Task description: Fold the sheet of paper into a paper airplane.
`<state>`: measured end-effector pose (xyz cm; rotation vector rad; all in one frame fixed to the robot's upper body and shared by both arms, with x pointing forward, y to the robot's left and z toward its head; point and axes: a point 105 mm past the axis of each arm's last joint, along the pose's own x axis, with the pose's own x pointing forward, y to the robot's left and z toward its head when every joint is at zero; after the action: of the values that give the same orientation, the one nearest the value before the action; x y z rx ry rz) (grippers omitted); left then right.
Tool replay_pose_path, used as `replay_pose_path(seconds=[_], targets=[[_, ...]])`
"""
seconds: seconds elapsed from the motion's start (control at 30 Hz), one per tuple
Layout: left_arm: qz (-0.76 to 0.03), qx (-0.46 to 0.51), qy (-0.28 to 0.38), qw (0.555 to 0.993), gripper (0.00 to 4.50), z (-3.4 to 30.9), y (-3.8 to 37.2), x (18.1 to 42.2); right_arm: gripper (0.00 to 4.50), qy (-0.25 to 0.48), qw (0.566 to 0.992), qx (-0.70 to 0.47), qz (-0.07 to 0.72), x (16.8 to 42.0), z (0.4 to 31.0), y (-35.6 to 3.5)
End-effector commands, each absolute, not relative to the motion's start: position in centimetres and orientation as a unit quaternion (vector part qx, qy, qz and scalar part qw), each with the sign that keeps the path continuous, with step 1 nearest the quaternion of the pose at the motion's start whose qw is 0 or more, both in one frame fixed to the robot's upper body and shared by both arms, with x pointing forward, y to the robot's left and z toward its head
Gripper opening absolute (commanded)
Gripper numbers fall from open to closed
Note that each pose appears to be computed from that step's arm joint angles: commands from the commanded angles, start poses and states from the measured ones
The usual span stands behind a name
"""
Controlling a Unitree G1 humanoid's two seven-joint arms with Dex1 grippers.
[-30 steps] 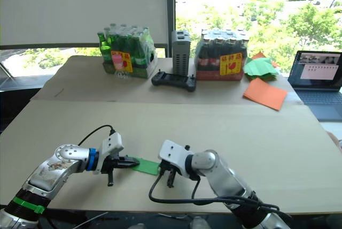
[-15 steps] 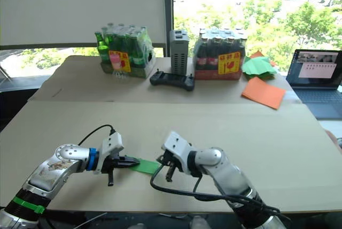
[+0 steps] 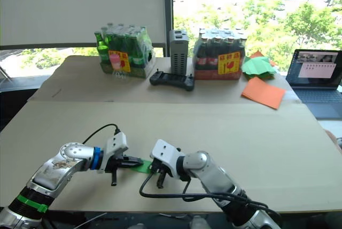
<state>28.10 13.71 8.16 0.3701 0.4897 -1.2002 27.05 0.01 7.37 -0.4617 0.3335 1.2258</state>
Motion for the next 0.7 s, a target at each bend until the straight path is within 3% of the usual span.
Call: replay_pose_path(seconds=[0.03, 0.33, 0.7], targets=[[-0.567, 0.188, 0.212, 0.774, 0.00, 8.6, 13.0, 28.4, 0.05, 0.211, 0.774, -0.227, 0.553, 26.9, 4.8, -1.3], [-0.575, 0.208, 0.217, 0.761, 0.00, 7.4, 12.6, 29.2, 0.05, 0.218, 0.769, -0.231, 0.554, 26.6, 4.6, -1.4], [-0.550, 0.235, 0.255, 0.760, 0.00, 5.4, 15.8, 28.9, 0.05, 0.223, 0.768, -0.232, 0.553, 26.6, 4.5, -1.4]])
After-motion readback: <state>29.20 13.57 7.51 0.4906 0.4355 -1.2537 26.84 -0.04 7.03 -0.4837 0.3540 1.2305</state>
